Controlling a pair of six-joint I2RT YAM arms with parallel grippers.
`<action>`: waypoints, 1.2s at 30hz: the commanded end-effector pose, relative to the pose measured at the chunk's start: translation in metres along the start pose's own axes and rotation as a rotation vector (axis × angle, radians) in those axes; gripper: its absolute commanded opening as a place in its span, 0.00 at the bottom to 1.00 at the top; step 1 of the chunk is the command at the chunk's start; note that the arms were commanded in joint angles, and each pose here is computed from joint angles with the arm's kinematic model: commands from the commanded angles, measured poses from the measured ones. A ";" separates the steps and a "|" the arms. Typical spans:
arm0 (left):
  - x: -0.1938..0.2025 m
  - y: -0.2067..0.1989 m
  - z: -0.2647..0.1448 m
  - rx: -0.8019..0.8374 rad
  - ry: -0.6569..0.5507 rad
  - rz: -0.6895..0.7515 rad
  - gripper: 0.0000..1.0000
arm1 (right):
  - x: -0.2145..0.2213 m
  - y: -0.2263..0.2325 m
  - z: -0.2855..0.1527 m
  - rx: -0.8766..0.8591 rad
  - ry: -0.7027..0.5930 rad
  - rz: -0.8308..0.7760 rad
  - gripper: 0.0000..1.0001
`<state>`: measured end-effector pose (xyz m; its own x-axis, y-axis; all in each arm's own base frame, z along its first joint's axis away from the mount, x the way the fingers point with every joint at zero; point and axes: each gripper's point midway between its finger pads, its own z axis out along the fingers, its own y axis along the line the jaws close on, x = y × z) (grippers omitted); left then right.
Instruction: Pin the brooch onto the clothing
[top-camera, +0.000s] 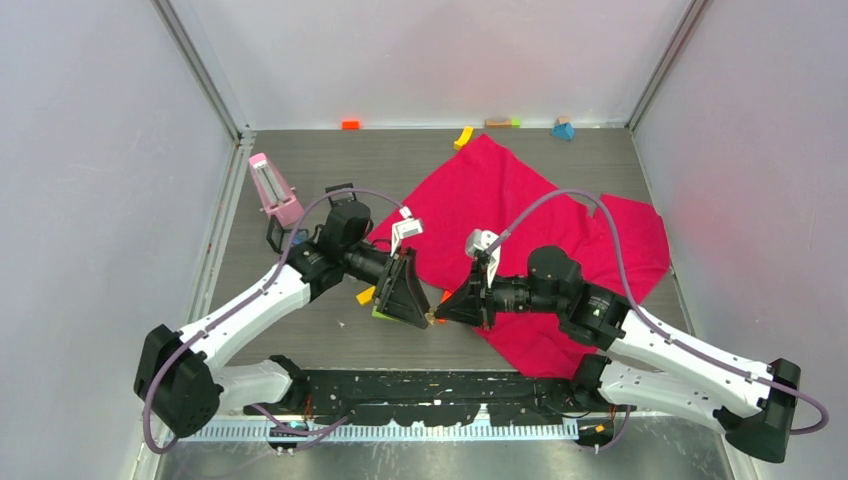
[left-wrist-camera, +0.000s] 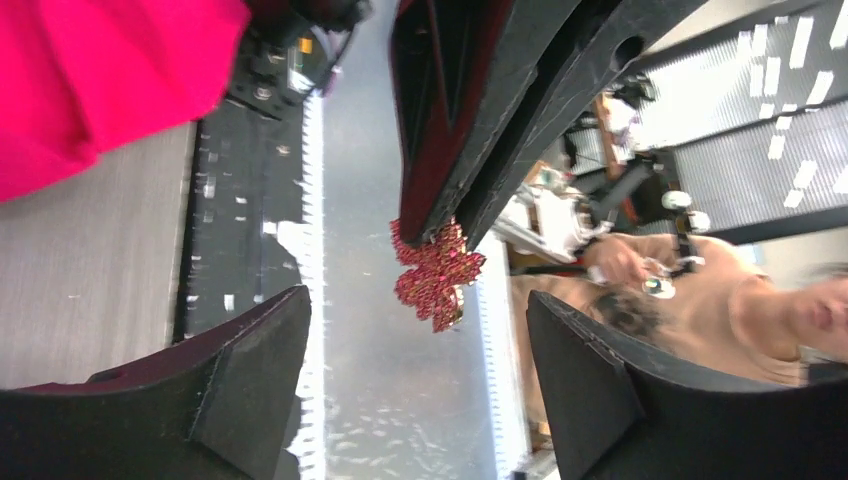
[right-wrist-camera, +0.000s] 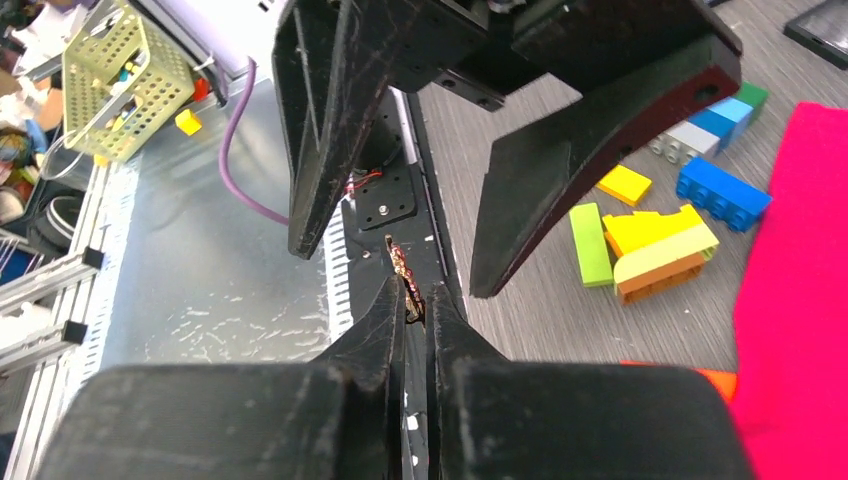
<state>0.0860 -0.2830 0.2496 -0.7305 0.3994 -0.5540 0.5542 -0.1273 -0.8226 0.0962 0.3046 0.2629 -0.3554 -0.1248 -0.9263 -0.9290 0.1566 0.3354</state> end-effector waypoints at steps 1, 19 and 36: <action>-0.004 0.018 -0.008 -0.183 -0.023 0.100 0.83 | -0.001 -0.013 -0.009 0.105 -0.037 0.025 0.01; 0.003 0.043 -0.005 -0.463 -0.020 0.243 0.64 | 0.024 -0.026 0.012 0.166 0.172 0.223 0.01; 0.012 0.045 0.005 -0.448 0.030 0.232 0.19 | 0.028 -0.021 0.017 0.128 0.215 0.234 0.01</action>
<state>0.1010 -0.2826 0.1929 -0.5852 0.4402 -0.6810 0.8056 0.2194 -0.5504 0.1098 0.3090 0.2061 -0.6029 -0.2968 -0.7406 -0.7875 0.3704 0.4926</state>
